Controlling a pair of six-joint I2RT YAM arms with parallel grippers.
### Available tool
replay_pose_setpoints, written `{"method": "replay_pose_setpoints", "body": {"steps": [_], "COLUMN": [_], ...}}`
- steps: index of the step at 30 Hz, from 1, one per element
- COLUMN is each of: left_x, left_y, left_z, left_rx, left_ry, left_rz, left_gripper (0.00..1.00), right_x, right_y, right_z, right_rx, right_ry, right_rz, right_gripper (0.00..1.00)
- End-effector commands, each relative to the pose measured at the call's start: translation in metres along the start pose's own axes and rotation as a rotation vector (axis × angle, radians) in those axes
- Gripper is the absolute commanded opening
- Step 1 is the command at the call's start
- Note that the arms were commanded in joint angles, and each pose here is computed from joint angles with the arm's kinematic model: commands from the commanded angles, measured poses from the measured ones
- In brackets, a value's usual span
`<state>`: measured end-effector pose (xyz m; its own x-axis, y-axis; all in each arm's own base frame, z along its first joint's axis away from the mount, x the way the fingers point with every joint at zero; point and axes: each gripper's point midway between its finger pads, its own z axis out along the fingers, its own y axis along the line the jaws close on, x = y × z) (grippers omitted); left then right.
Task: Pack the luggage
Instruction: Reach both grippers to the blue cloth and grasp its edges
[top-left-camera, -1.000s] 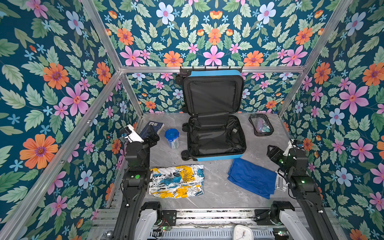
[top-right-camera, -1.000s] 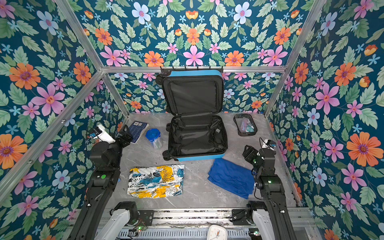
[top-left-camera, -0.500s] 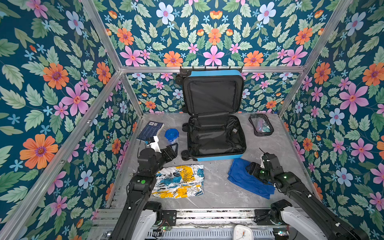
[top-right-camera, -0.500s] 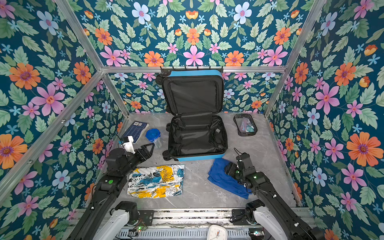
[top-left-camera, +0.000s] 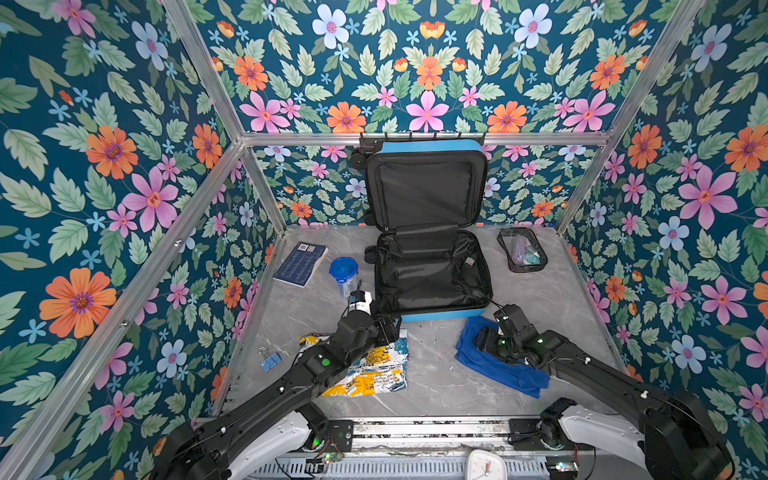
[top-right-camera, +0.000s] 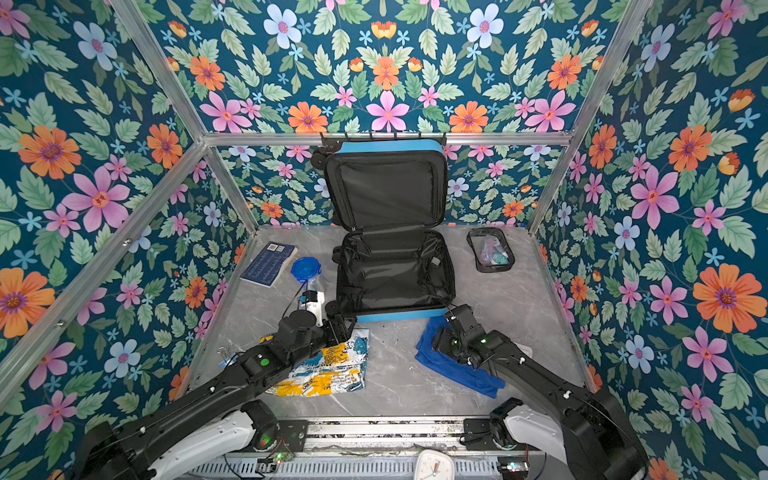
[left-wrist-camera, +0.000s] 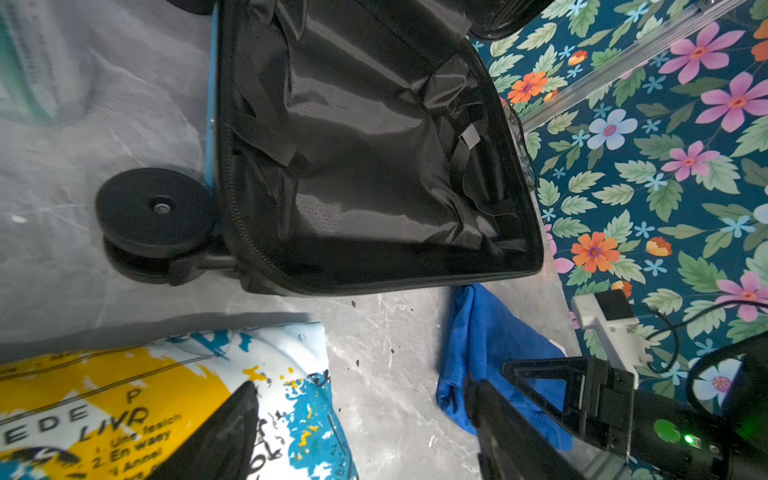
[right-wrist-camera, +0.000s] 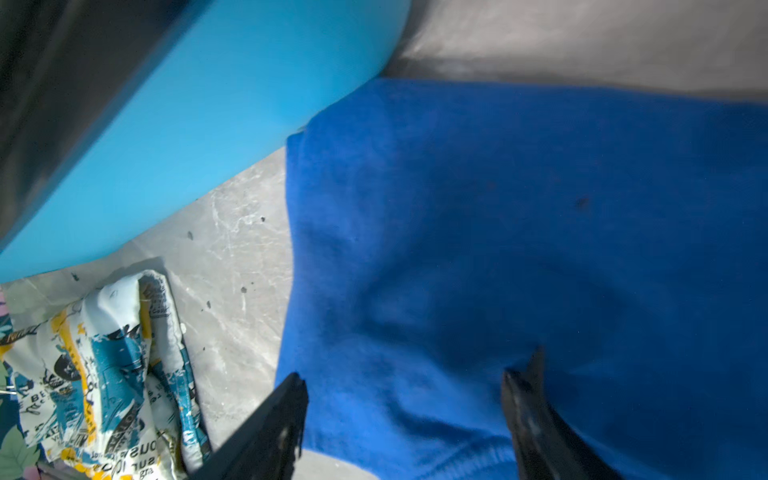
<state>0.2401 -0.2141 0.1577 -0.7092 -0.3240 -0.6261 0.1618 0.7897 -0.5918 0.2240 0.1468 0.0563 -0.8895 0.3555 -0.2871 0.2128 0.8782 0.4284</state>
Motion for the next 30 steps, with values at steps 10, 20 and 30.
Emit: {"method": "replay_pose_setpoints", "body": {"steps": [10, 20, 30], "left_x": [0.020, 0.028, 0.053], "left_y": [-0.027, -0.007, -0.027], "left_z": [0.028, 0.018, 0.027], "left_rx": [0.012, -0.020, 0.117], "left_ry": [0.027, 0.020, 0.133], "left_rz": [0.058, 0.053, 0.168], "left_gripper": [0.81, 0.82, 0.86], "right_x": [0.024, 0.084, 0.072], "right_y": [0.034, 0.088, 0.108], "right_z": [0.033, 0.052, 0.014], "right_rx": [0.011, -0.015, -0.035], "right_ry": [0.087, 0.210, 0.118], "right_rz": [-0.143, -0.471, -0.493], "right_gripper": [0.77, 0.75, 0.82]}}
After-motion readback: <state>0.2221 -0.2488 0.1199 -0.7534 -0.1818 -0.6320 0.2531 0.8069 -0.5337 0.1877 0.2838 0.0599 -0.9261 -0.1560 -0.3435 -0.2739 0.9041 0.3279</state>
